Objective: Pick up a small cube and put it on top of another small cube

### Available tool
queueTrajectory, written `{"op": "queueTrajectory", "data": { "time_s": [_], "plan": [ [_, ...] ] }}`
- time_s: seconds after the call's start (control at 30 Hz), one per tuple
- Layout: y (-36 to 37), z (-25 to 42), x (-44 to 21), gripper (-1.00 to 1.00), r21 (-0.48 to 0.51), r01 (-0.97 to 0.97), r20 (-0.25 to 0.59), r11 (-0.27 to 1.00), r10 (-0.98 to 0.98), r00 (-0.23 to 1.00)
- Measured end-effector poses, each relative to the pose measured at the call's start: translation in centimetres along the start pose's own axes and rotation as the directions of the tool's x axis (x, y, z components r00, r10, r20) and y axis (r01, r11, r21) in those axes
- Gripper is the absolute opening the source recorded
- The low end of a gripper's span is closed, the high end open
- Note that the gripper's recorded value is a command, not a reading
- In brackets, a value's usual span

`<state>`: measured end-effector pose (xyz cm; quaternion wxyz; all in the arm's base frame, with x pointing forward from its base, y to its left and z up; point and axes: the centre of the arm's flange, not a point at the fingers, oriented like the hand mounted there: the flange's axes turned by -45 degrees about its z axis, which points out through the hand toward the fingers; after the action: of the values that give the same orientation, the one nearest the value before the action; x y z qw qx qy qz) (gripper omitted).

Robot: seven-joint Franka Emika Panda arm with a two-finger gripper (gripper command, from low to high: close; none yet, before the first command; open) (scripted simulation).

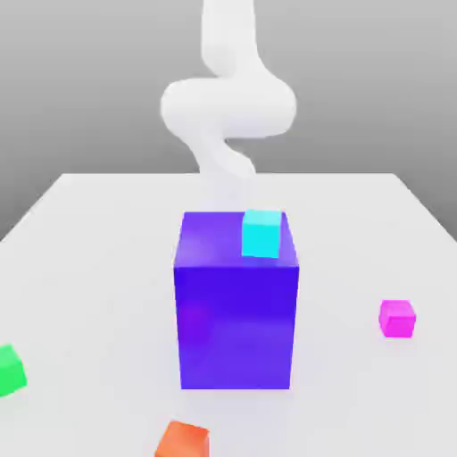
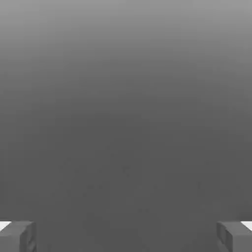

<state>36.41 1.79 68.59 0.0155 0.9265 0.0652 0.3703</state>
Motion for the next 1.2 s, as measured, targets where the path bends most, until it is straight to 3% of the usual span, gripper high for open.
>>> {"op": "queueTrajectory", "data": {
  "time_s": [0.27, 0.53, 0.87, 1.2],
  "plan": [
    [-6.5, 9.1, -2.1, 0.0, 0.119, 0.458, 0.079, 0.881, -0.468, 0.88],
    [-13.5, 16.5, -6.5, 0.0, 0.272, 0.79, 0.047, 0.55, -0.827, 0.56],
    [-21.8, 23.1, -14.9, 0.0, 0.401, 0.915, -0.151, -0.049, -0.988, 0.013],
    [-28.5, 26.9, -25.6, 0.0, 0.353, 0.689, -0.438, -0.633, -0.762, -0.477]
  ]
}}
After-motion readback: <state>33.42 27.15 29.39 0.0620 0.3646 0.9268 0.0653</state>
